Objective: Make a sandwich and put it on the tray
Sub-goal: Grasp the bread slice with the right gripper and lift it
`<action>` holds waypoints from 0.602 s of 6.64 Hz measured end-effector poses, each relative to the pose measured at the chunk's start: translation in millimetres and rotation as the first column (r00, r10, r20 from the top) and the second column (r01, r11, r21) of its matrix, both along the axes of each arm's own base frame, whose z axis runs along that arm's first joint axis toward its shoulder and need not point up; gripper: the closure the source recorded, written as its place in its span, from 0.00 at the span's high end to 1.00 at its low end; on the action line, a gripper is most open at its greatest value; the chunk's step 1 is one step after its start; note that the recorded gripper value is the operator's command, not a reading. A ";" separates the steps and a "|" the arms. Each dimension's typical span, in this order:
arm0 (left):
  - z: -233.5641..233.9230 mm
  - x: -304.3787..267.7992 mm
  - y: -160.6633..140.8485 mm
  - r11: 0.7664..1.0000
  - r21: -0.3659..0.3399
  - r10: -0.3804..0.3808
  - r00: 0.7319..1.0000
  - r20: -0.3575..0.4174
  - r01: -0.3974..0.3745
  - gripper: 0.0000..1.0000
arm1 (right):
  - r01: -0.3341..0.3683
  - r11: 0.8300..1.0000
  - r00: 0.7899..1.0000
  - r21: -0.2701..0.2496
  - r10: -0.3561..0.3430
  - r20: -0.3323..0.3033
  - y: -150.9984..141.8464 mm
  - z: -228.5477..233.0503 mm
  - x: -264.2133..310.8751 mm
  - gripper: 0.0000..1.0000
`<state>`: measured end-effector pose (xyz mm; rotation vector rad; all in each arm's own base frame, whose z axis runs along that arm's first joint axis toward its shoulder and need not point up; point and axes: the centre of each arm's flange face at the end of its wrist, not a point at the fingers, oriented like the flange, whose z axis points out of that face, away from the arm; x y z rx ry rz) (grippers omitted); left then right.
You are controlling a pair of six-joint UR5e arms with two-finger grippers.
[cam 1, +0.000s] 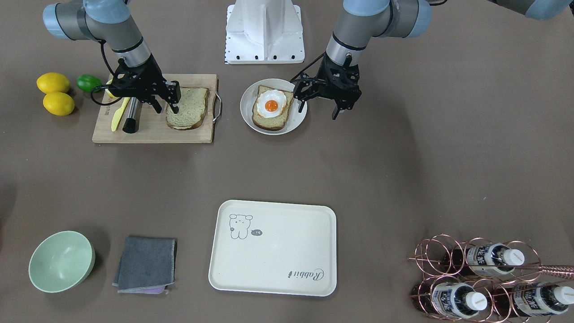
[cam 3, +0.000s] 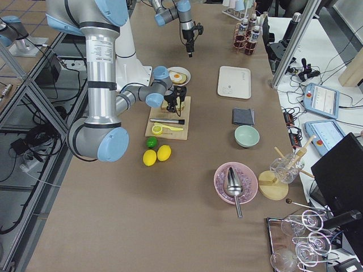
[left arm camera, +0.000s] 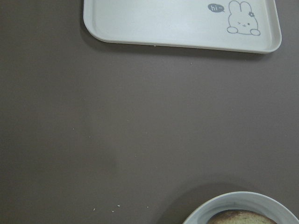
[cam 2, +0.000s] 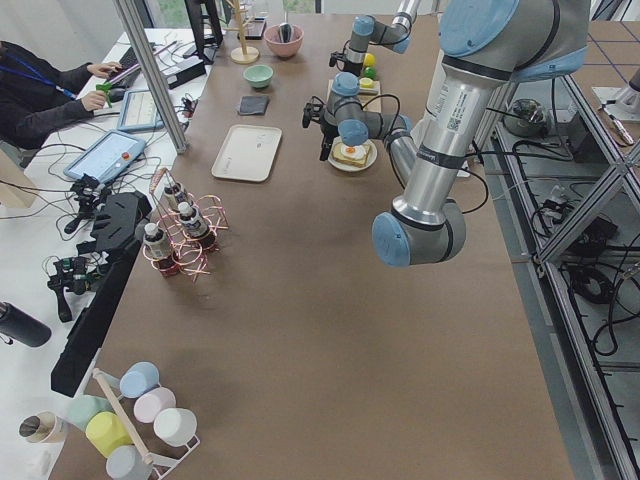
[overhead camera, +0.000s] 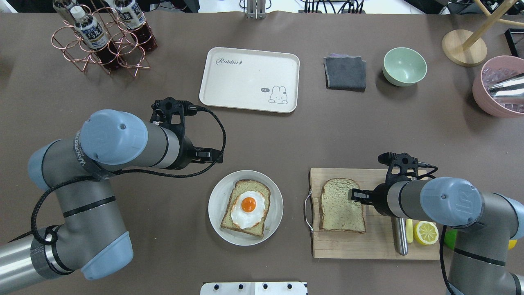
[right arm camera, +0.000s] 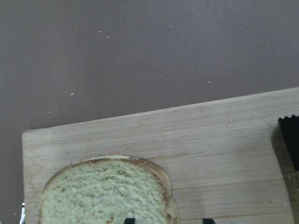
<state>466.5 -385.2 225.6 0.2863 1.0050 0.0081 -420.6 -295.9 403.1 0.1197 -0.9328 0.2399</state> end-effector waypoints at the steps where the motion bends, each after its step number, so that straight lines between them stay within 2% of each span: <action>1: -1.0 -0.7 -0.4 1.000 0.004 -0.006 1.000 0.000 0.006 0.98 | 0.001 1.000 1.000 0.003 -0.001 0.000 1.6 -0.4 -1.6 0.34; 2: -2.5 -1.3 -0.7 1.000 0.008 -0.012 1.000 -0.002 0.012 0.98 | 0.000 1.000 1.000 0.008 0.000 -0.001 3.3 -0.3 -3.3 0.00; 4: -4.7 -1.7 -1.0 1.000 0.011 -0.015 1.000 -0.005 0.016 0.98 | -0.004 1.000 1.000 0.017 0.004 -0.003 5.3 -0.7 -5.2 0.00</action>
